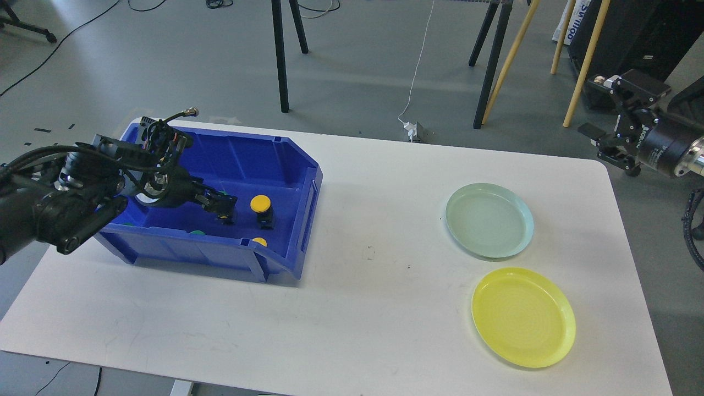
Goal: Pass button and place on color plate
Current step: 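Grasp the green button with the left gripper and lift it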
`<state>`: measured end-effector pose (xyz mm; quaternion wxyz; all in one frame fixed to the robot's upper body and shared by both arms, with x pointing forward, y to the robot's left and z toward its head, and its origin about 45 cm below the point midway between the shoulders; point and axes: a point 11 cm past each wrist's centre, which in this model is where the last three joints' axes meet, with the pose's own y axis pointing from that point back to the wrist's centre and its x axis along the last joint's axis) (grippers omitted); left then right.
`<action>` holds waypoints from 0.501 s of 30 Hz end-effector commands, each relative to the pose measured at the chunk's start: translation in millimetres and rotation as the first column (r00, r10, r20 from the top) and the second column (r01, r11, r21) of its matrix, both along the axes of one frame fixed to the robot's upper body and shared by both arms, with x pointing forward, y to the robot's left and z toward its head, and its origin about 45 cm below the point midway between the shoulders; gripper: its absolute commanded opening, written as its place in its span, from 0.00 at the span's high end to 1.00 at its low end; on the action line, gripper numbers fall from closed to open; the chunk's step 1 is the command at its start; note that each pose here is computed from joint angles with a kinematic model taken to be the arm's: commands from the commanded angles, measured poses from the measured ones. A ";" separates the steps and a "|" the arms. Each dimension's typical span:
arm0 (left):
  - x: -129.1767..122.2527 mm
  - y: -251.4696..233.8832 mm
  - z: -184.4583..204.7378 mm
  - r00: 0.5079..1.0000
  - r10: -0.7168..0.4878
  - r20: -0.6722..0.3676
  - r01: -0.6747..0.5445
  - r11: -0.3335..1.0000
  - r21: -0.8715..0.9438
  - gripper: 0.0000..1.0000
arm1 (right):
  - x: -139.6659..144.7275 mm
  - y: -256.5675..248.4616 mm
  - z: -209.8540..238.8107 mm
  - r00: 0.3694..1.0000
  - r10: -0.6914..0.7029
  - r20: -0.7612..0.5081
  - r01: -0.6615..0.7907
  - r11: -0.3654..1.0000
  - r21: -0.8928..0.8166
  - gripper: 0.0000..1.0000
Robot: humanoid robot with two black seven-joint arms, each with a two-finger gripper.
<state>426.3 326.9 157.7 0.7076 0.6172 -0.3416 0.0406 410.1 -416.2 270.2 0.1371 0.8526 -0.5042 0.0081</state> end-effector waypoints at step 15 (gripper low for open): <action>-0.2 -11.6 -14.6 0.999 -0.009 -0.042 0.008 1.000 -0.029 0.16 | -0.4 3.2 0.6 1.000 0.010 0.000 -0.010 1.000 0.002 0.01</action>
